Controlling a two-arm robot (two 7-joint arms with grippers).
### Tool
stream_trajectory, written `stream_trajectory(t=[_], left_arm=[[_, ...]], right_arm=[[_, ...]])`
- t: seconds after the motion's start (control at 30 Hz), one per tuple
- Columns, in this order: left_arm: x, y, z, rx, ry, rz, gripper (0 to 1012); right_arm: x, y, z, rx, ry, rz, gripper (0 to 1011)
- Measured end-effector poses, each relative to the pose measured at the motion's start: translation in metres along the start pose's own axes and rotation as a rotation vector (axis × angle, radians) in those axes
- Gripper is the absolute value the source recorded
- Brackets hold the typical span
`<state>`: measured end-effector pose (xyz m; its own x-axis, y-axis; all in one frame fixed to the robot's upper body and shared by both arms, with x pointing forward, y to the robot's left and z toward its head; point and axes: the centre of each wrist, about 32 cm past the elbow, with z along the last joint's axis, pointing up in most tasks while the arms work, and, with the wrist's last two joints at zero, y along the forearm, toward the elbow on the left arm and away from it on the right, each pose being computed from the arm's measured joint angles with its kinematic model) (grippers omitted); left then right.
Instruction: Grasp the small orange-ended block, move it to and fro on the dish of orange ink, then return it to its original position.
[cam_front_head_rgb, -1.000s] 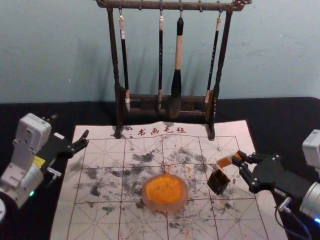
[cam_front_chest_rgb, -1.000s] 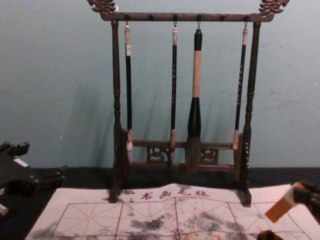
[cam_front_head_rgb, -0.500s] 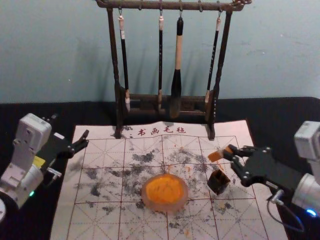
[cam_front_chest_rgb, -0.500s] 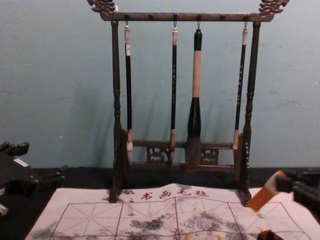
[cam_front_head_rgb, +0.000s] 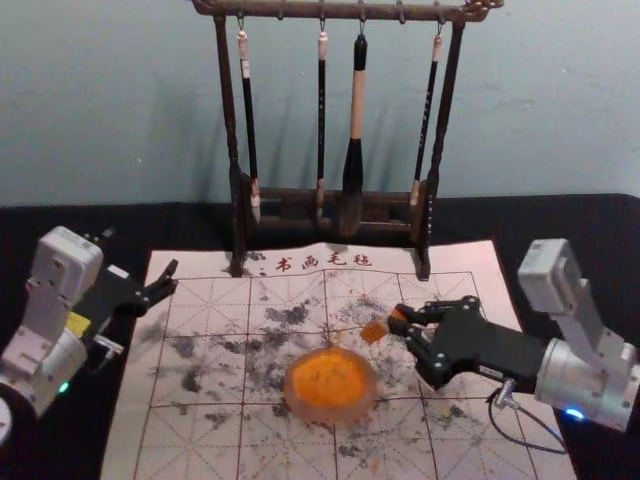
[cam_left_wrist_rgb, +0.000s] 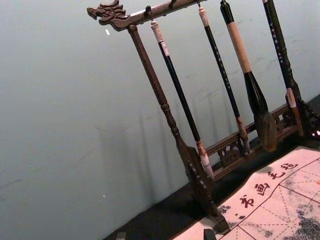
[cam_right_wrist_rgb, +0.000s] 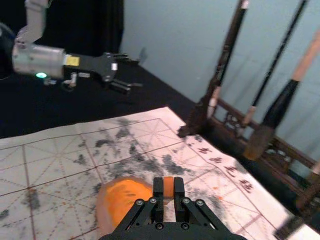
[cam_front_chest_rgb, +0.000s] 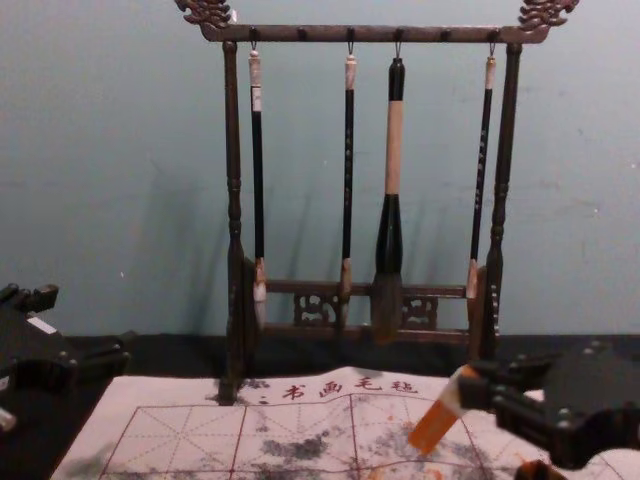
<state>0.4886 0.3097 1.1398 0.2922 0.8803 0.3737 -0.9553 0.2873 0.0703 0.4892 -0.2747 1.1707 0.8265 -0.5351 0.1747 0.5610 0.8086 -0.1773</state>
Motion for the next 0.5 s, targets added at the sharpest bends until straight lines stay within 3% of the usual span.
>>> stream_trajectory(t=[0.5], left_arm=[[0.0000, 0.0000, 0.0000, 0.000, 0.000, 0.000, 1001]], right_arm=[[0.006, 0.019, 0.014, -0.100, -0.025, 0.162, 88]])
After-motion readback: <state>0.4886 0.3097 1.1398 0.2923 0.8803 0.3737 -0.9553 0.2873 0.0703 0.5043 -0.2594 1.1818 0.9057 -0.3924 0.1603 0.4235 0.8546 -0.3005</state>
